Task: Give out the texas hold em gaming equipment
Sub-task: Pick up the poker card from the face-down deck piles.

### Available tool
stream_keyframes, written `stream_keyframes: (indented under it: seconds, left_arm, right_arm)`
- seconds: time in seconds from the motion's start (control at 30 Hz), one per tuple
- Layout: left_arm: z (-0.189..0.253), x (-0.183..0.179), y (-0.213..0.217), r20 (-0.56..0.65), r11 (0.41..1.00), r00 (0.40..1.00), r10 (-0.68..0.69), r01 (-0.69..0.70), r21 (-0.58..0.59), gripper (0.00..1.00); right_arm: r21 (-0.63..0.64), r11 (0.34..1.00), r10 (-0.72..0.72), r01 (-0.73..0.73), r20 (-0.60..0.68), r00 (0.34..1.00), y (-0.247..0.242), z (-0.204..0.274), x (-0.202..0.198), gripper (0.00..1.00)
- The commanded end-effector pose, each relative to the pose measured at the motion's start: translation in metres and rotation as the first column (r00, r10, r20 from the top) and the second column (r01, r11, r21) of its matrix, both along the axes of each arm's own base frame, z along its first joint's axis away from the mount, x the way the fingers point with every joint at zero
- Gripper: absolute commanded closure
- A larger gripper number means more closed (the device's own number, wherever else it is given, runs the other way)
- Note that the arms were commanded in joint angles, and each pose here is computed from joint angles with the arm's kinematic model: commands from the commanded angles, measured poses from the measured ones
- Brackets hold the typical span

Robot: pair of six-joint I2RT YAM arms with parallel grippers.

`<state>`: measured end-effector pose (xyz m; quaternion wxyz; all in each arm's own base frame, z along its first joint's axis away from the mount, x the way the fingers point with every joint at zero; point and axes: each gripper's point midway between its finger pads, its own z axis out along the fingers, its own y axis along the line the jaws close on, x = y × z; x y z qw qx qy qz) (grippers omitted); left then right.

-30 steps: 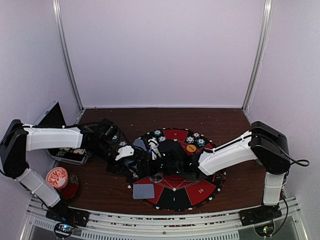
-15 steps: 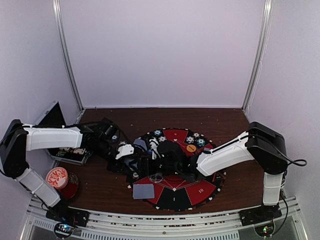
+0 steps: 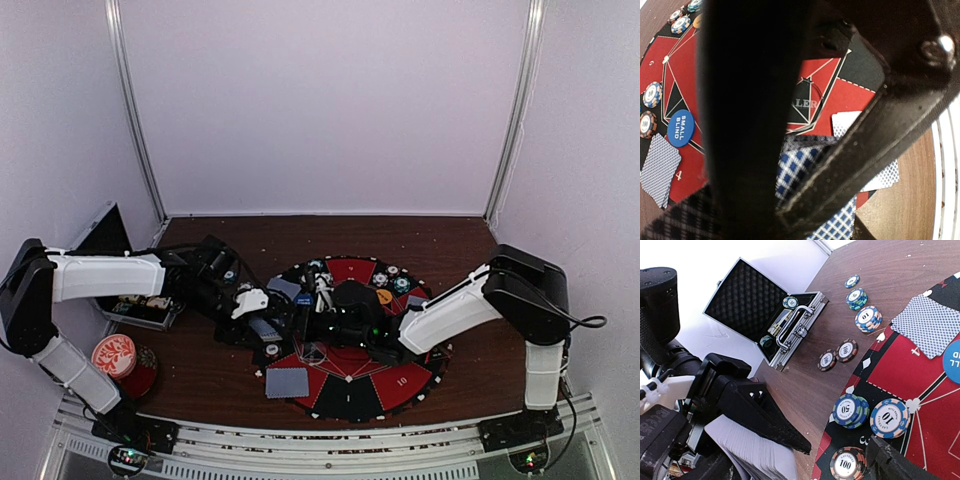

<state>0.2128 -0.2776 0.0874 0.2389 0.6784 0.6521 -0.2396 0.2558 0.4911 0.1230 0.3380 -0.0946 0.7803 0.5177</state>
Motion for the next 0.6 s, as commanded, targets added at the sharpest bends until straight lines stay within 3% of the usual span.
stream_keyframes:
  seconds: [0.0,0.33,0.57]
  left_arm:
    - [0.002,-0.011,-0.002,-0.019,0.999,0.999,-0.041,0.041,-0.013,0.61]
    - [0.002,-0.010,-0.002,-0.019,0.999,0.999,-0.042,0.041,-0.014,0.61]
    - [-0.001,-0.008,-0.001,-0.020,1.000,0.999,-0.030,0.030,0.001,0.61]
  right_arm:
    - [0.033,0.998,-0.050,0.049,0.007,0.999,0.000,0.007,0.017,0.14]
    - [-0.027,1.000,0.002,-0.002,0.015,1.000,0.015,-0.003,0.012,0.15]
    - [-0.069,0.996,-0.054,0.057,0.051,0.997,0.002,0.000,0.018,0.23]
